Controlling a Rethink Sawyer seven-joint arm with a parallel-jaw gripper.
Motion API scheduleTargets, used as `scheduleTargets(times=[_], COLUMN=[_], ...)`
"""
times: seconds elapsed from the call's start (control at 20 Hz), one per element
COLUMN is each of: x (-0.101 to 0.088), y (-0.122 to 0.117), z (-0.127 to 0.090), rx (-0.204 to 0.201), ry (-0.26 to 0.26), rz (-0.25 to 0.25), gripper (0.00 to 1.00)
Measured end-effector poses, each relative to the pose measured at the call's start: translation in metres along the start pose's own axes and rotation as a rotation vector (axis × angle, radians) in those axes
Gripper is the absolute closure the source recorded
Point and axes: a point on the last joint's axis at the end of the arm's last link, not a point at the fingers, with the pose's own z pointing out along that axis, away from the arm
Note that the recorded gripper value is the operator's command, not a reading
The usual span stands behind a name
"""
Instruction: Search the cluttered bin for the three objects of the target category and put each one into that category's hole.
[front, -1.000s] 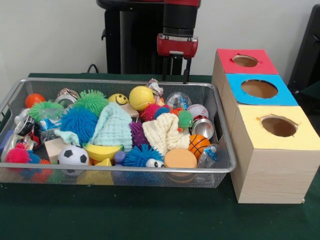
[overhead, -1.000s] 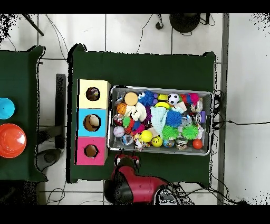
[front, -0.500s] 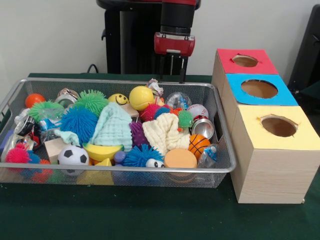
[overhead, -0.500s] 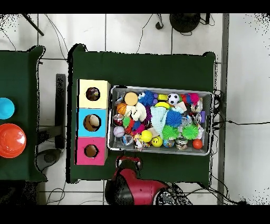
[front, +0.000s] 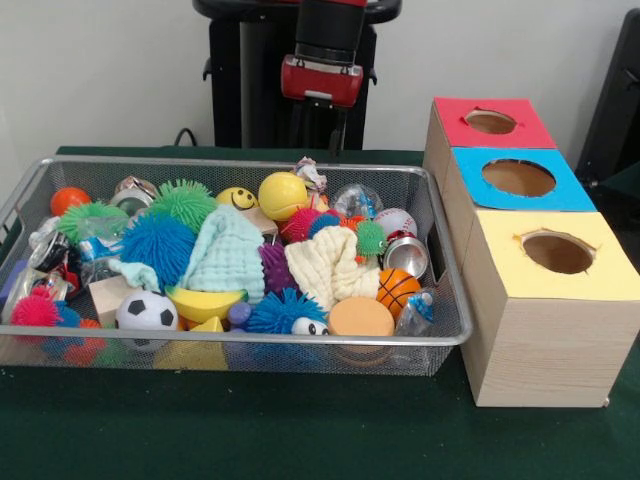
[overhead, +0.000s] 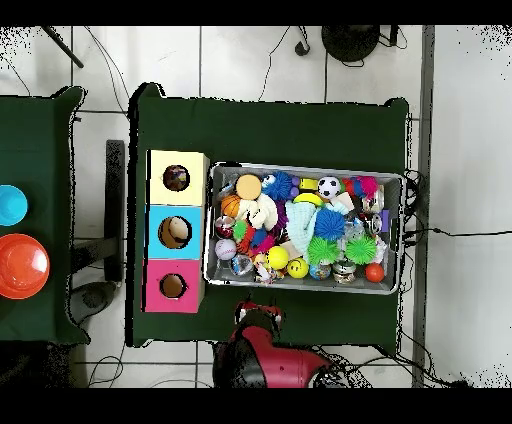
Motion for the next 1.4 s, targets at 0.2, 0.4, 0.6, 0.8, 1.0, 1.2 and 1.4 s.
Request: scheduleTargets(times=[0.2, 0.4, 0.6, 0.8, 1.0, 1.2, 1.4], x=[0.001, 0.000, 0.001, 0.006, 0.012, 0.015, 0.015], y=[-0.009, -0.012, -0.012, -0.011, -0.010, -0.009, -0.006], z=[0.000, 0.001, 0.001, 0.004, 0.006, 0.008, 0.008], rx=[0.007, 0.009, 0.009, 0.007, 0.005, 0.003, 0.001], ry=[0.003, 0.004, 0.007, 0.020, 0.035, 0.045, 0.040], rz=[0.014, 0.020, 0.021, 0.020, 0.019, 0.015, 0.008], gripper=[0.00, 0.00, 0.00, 0.00, 0.00, 0.00, 0.00])
